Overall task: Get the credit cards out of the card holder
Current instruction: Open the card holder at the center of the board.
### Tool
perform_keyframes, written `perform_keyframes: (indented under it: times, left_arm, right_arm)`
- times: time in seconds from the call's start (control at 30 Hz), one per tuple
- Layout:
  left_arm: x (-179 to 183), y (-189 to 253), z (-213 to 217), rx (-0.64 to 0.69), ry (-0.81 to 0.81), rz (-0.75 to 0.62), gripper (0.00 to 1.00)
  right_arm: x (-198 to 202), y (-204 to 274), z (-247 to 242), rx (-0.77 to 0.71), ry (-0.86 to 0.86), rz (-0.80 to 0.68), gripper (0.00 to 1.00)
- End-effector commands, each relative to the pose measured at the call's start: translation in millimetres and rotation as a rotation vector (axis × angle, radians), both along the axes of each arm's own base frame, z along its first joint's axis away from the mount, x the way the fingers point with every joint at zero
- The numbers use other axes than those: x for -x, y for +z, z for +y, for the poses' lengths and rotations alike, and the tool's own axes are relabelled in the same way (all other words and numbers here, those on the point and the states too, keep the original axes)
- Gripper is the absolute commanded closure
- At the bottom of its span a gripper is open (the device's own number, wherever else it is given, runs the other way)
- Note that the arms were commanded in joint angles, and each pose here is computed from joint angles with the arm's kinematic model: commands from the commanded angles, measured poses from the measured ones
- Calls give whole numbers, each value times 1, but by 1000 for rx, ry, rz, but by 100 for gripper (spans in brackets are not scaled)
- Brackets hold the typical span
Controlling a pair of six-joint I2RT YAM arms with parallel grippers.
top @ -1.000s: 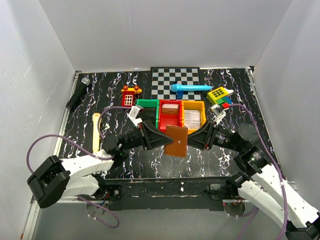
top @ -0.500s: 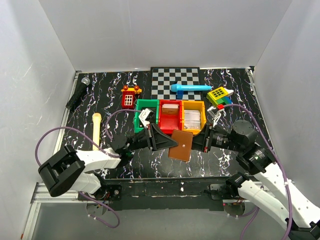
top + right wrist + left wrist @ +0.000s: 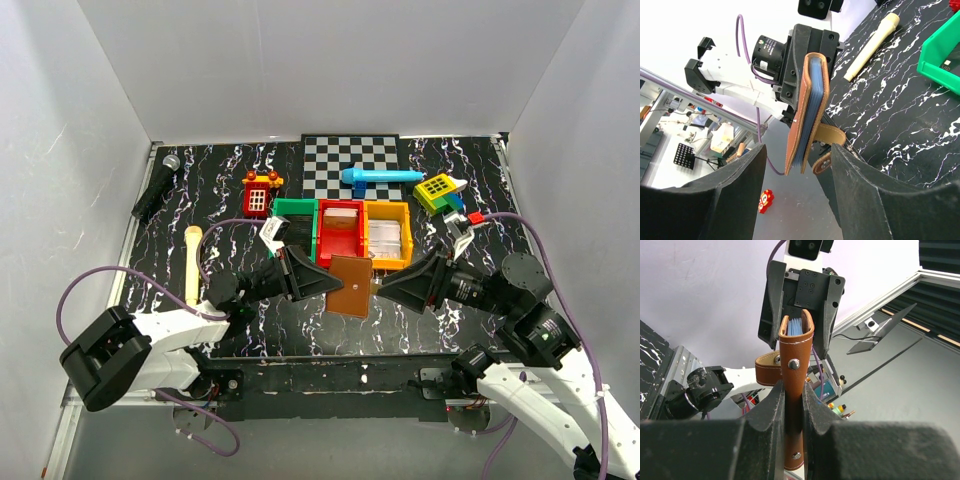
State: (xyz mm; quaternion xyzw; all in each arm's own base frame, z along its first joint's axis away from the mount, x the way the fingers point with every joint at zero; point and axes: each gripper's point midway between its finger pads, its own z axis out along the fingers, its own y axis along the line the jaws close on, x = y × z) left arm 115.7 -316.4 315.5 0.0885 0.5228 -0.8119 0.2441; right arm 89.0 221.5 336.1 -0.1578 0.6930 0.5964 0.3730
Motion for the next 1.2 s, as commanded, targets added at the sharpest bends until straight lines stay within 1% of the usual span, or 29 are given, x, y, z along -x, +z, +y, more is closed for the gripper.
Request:
perform_keyframes:
  times: [0.0,0.37,1.17]
  left_arm:
    - [13,35,20,154,25,-140,100]
    - [17,42,22,171,13,-155,100]
    - [21,41,24,175,2,-162,100]
  right_arm:
    - [4,22,-1,-49,7,-57,37]
    - [-18,7,0,-32,-92,18,38]
    - [-40,-3,7,-59,-157,97,39]
